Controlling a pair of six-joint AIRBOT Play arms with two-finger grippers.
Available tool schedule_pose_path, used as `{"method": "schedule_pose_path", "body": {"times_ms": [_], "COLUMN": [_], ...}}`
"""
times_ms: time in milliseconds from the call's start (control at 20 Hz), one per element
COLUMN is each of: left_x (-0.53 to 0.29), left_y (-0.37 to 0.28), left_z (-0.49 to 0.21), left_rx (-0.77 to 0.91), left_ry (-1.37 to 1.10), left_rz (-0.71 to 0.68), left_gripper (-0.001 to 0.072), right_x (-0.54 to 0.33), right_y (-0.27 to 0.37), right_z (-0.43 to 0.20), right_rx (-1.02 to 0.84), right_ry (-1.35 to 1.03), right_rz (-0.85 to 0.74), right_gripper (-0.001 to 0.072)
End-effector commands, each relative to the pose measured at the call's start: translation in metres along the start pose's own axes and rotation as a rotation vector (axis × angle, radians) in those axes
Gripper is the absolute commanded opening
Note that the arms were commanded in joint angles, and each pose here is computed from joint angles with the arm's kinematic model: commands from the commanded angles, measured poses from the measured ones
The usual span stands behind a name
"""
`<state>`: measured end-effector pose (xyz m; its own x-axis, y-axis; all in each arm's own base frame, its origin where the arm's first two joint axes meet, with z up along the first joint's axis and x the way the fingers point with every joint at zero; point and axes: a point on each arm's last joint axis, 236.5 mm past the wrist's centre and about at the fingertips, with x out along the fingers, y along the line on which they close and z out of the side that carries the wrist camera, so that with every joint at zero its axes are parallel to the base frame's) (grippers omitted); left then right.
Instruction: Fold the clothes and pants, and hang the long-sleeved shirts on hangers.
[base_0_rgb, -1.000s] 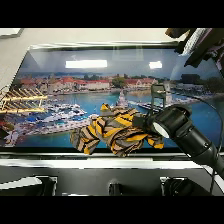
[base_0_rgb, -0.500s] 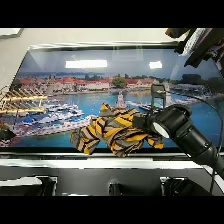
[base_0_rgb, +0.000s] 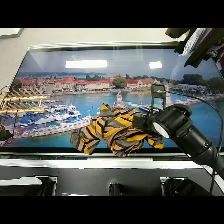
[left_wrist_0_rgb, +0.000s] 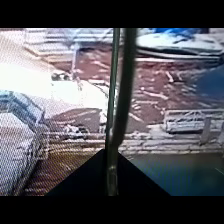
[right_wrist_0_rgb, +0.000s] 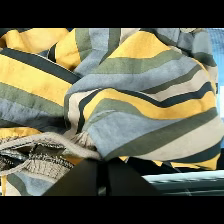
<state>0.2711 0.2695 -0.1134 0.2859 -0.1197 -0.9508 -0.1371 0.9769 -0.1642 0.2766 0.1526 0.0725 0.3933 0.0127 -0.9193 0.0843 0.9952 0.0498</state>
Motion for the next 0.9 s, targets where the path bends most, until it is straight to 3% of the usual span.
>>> {"method": "schedule_pose_path", "body": {"times_ms": [0, 400, 850], "left_x": [-0.008, -0.075, -0.199], "left_y": [-0.008, -0.028, -0.054], "left_z": [0.009, 0.060, 0.134], "left_rx": [0.011, 0.073, 0.060], "left_ry": [-0.022, -0.214, -0.641], "left_rz": [-0.006, 0.088, 0.255], "left_gripper": [0.0020, 0.0018, 0.0017], "right_x": [0.000, 0.000, 0.000], "right_y": [-0.001, -0.005, -0.006], "right_z": [0.001, 0.005, 0.007], "right_rx": [-0.002, -0.008, -0.010], "right_ry": [-0.003, -0.020, -0.028], "right_rz": [-0.005, -0.022, -0.027], "right_gripper": [0.0029, 0.0029, 0.0029]}}
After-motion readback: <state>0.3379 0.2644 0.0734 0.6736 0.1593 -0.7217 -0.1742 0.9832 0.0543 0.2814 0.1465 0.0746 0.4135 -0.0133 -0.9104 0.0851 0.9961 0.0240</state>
